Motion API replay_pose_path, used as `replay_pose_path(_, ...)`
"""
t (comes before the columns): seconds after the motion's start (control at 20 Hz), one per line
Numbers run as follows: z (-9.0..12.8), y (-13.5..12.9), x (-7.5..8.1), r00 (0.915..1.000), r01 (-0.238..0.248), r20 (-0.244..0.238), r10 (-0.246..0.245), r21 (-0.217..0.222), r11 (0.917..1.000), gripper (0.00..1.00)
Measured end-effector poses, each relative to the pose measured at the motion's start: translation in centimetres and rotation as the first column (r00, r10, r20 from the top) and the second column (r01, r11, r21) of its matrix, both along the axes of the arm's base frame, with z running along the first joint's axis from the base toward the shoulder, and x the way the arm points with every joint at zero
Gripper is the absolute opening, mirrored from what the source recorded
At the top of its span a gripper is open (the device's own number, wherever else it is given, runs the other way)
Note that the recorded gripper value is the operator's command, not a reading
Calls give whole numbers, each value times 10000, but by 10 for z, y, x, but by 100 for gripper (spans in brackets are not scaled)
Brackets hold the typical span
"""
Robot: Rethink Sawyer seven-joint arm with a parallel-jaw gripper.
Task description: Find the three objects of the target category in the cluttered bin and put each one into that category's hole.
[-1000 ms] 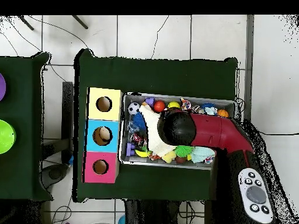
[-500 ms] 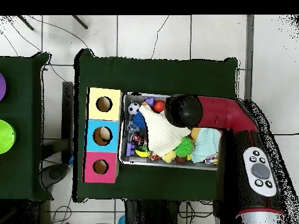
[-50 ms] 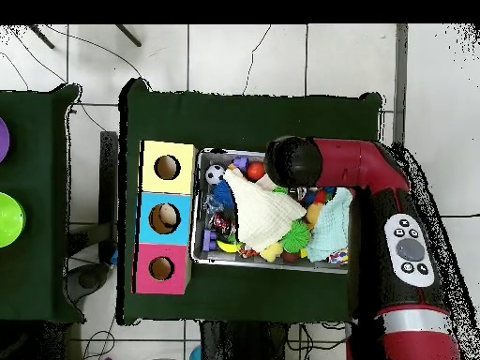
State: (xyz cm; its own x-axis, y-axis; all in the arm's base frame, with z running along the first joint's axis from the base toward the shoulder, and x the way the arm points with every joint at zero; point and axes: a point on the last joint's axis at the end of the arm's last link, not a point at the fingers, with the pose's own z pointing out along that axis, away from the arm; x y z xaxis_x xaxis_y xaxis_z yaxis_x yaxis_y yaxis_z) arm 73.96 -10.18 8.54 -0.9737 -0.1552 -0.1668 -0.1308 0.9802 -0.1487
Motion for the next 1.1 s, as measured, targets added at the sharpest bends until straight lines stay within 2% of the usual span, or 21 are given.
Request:
replay_pose_path(0.25,-15,-7,1,9995,-157,-261,151,-237,9996,100)
replay_pose_path(0.65,-39,-14,-9,9950,-414,-932,363,-539,9977,100)
replay_pose_path(1.1,-54,-17,-14,9923,-629,-1114,546,-730,9953,100)
